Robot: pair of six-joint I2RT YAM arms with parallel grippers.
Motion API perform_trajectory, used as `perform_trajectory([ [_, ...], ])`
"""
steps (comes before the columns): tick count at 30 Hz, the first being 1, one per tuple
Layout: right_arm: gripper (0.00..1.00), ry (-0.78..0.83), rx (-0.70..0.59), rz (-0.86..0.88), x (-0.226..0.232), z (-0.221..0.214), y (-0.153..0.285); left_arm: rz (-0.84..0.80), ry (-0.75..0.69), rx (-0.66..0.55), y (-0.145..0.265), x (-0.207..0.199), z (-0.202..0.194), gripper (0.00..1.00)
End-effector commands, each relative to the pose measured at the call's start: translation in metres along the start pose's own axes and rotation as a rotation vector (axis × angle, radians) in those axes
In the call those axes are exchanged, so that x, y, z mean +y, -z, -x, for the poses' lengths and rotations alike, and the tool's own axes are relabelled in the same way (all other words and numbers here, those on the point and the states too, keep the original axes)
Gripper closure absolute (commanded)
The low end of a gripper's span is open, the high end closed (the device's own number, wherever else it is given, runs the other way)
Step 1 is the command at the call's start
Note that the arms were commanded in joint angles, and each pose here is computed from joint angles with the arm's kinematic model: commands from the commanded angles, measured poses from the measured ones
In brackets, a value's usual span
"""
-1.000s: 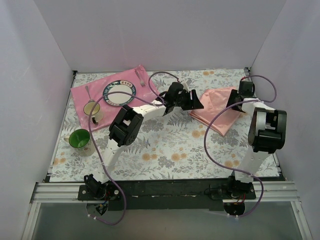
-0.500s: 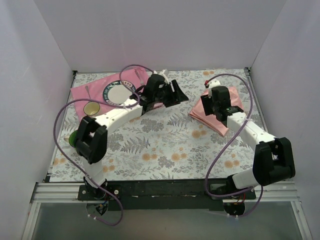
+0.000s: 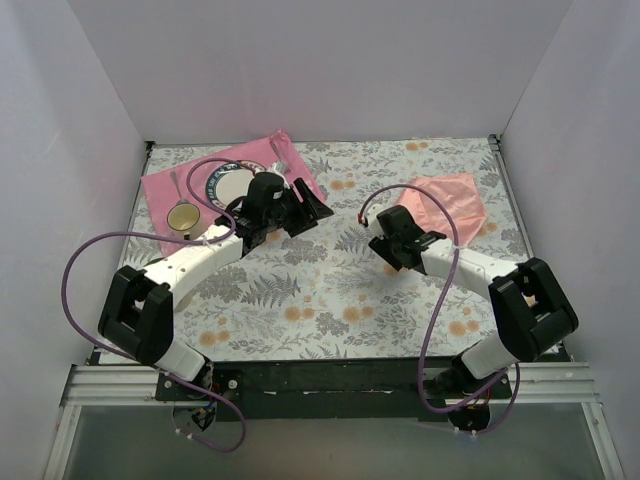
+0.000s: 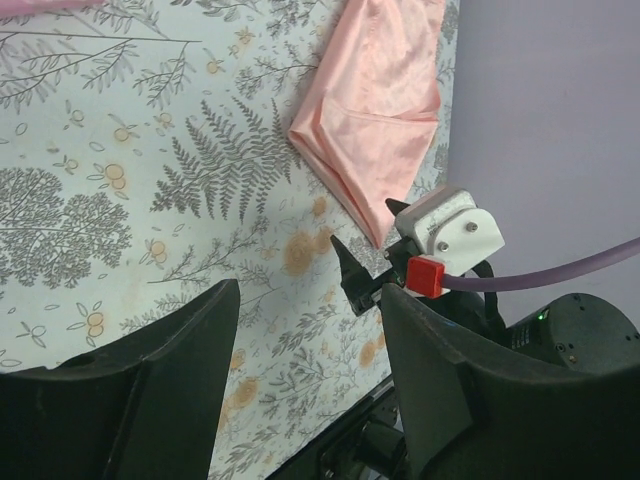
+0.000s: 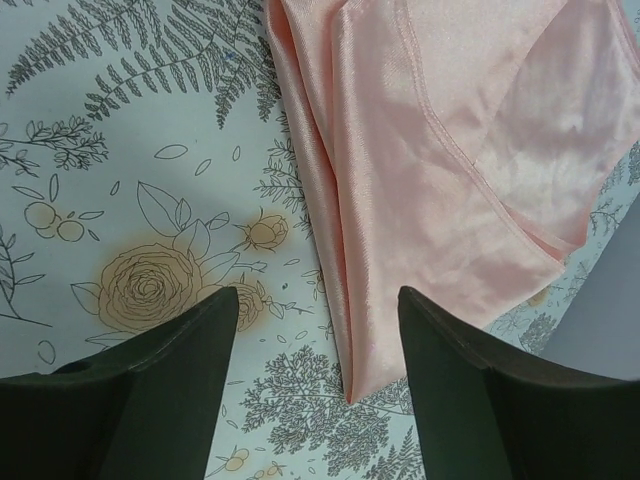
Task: Fold the napkin, place the utensils inside, and roll it up
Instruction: Roll the napkin with the utensil
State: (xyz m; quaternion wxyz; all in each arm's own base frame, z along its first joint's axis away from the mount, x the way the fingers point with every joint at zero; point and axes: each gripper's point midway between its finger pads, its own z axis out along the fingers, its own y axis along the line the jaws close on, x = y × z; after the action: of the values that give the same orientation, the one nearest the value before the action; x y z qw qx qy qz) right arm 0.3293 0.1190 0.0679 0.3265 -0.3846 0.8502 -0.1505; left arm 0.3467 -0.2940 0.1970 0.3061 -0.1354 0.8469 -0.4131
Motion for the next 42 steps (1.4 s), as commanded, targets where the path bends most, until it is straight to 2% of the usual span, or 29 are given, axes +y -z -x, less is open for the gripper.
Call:
perform_trajectory([
  [1, 0.28, 0.101, 0.04, -0.1, -0.009, -0.011, -0.011, -0.057, 0.009, -0.014, 0.017, -0.013, 0.006, 0.42],
  [21, 0.41, 0.201, 0.06, -0.24, -0.017, -0.019, -0.039, -0.039, 0.044, 0.019, 0.0, -0.002, 0.001, 0.43],
  [26, 0.55, 0.202, 0.069, -0.268, -0.02, -0.023, -0.04, -0.03, 0.051, 0.025, -0.003, 0.002, 0.0, 0.43],
  [31, 0.64, 0.196, 0.08, -0.271, -0.017, -0.026, -0.044, -0.03, 0.054, 0.032, -0.006, 0.003, -0.002, 0.43],
  [42, 0.75, 0.187, 0.095, -0.298, -0.011, -0.028, -0.049, -0.018, 0.055, 0.039, -0.008, 0.012, -0.005, 0.42],
])
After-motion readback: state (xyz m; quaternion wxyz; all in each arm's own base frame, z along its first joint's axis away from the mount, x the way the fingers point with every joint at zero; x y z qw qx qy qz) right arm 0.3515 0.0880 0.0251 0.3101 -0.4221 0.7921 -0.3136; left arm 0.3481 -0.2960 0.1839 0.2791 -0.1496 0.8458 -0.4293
